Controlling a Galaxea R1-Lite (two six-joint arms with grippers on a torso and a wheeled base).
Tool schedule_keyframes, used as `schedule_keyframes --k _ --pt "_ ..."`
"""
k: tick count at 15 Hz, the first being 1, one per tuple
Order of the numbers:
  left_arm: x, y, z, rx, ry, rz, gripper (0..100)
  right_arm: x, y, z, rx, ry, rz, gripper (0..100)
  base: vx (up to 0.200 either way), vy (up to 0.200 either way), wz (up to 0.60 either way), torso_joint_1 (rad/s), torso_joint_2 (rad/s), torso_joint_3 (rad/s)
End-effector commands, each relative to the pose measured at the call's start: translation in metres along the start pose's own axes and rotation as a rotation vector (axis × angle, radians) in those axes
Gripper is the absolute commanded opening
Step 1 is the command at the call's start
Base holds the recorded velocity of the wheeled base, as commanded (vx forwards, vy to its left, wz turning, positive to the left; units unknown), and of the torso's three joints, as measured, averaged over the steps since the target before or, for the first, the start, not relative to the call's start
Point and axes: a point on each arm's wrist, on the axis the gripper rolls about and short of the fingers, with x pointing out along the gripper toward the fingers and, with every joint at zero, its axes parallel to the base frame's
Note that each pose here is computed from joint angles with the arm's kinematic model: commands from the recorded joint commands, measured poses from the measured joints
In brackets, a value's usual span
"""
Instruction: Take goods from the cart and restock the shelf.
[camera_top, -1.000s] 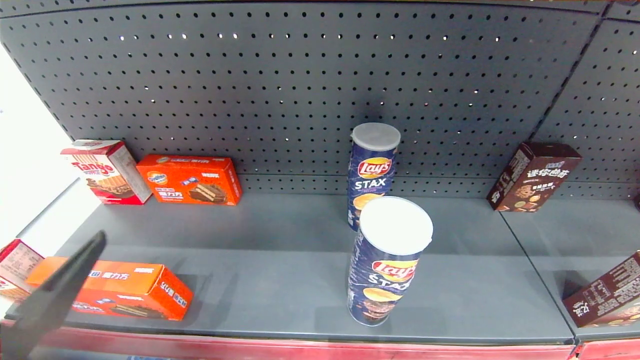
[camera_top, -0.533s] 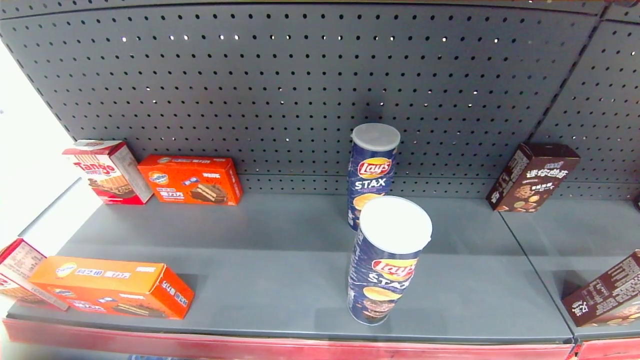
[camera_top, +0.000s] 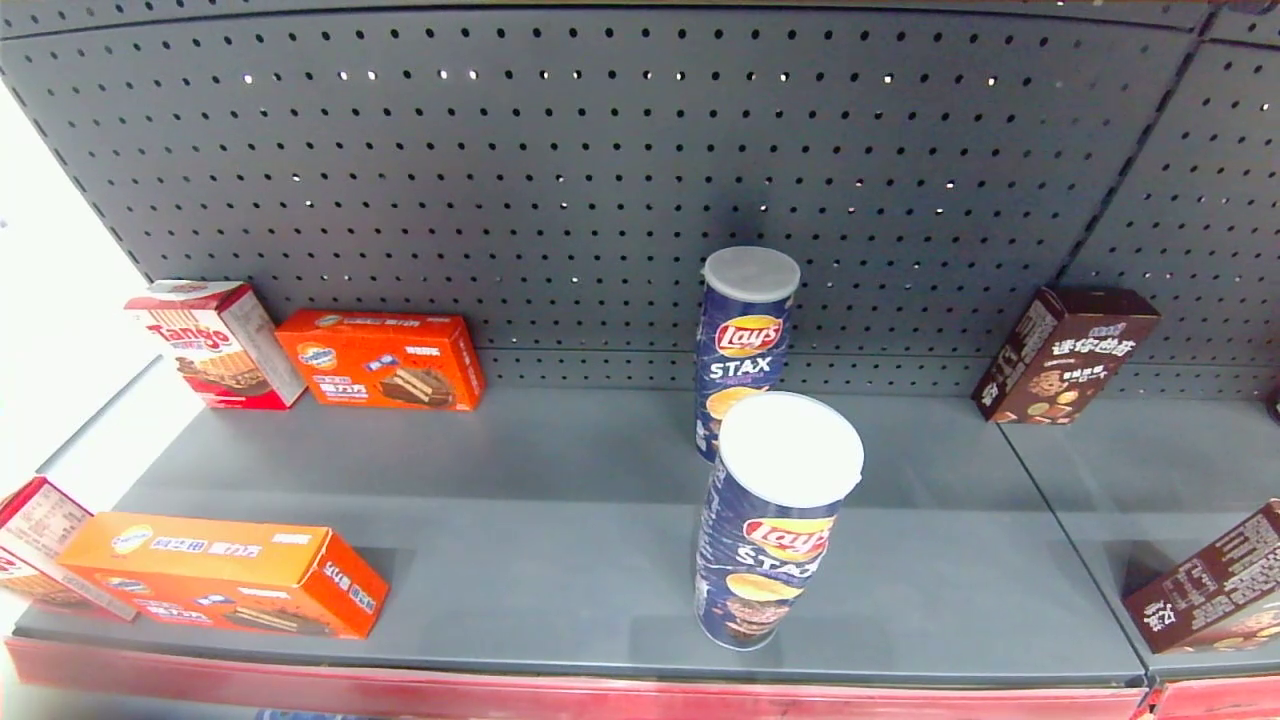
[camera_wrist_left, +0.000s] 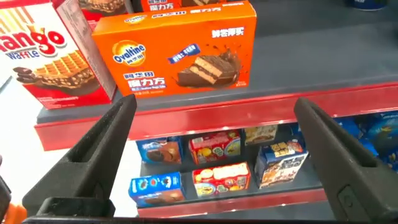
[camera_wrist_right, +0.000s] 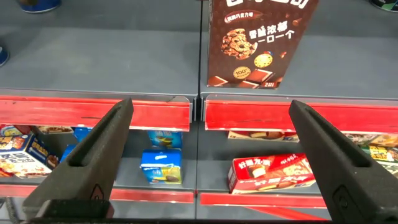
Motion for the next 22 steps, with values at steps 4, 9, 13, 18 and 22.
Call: schedule_keyframes --k 4,9,13,18,22 --pt "-0.0008 0.0045 -0.0053 -0.084 0.060 0.227 100 0.0000 0.0000 0.0000 -0.001 0.000 0.000 100 0.000 0.000 0.00 0.000 0.00 0.000" --pt "-0.0004 0.0012 -0.0068 0.015 0.074 0.069 100 0.0000 0.0000 0.0000 -0.001 0.000 0.000 100 0.000 0.000 0.00 0.000 0.00 0.000" --pt "-0.0004 -0.0002 -0.0070 -0.015 0.072 0.012 100 0.0000 0.0000 0.0000 -0.001 0.000 0.000 100 0.000 0.000 0.00 0.000 0.00 0.000" --pt "-0.0003 -0.0002 -0.0074 -0.012 0.073 0.010 100 0.0000 0.0000 0.0000 -0.001 0.000 0.000 100 0.000 0.000 0.00 0.000 0.00 0.000" --pt "-0.0003 -0.0002 -0.0074 -0.015 0.073 0.010 100 0.0000 0.0000 0.0000 -0.001 0.000 0.000 100 0.000 0.000 0.00 0.000 0.00 0.000"
